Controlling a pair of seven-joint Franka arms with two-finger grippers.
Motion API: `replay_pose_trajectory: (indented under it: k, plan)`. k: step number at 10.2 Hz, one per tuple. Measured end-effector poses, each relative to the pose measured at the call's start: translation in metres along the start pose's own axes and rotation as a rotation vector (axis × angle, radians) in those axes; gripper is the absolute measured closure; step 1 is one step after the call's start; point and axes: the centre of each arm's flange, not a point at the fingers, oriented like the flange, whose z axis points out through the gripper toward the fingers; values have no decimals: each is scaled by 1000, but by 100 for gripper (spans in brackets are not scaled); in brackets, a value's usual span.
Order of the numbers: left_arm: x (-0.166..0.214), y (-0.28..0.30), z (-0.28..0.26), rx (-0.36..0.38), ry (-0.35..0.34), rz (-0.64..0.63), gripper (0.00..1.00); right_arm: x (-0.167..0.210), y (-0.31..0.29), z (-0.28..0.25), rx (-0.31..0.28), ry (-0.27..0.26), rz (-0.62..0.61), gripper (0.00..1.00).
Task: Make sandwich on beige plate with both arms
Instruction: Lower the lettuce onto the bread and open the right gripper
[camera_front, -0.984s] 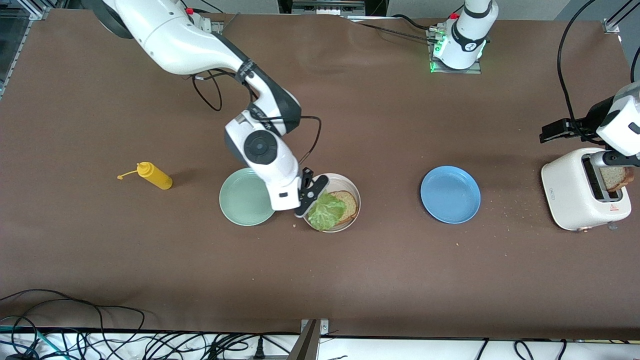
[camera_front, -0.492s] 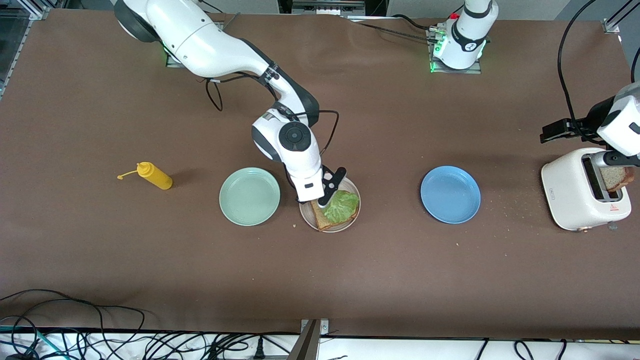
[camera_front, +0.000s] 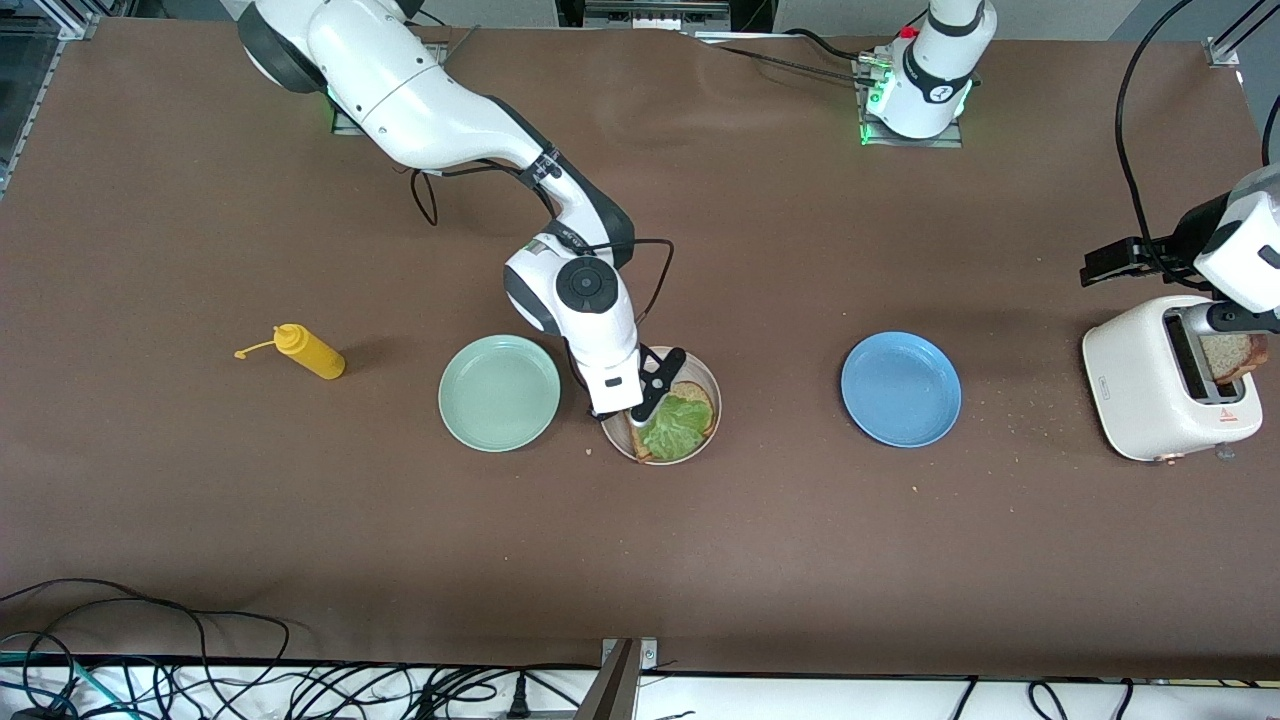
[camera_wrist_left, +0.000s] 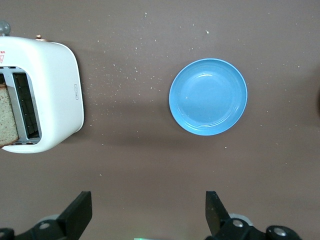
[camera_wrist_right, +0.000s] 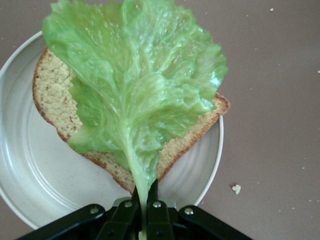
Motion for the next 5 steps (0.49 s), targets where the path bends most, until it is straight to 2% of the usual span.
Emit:
replay_pose_trajectory:
  k: [1, 5]
  plan:
    - [0, 0, 0, 0, 0, 0, 0, 0, -1, 0, 0, 1, 14, 88]
    - [0, 0, 0, 0, -1, 0, 0, 3, -3, -2, -1, 5, 28, 32]
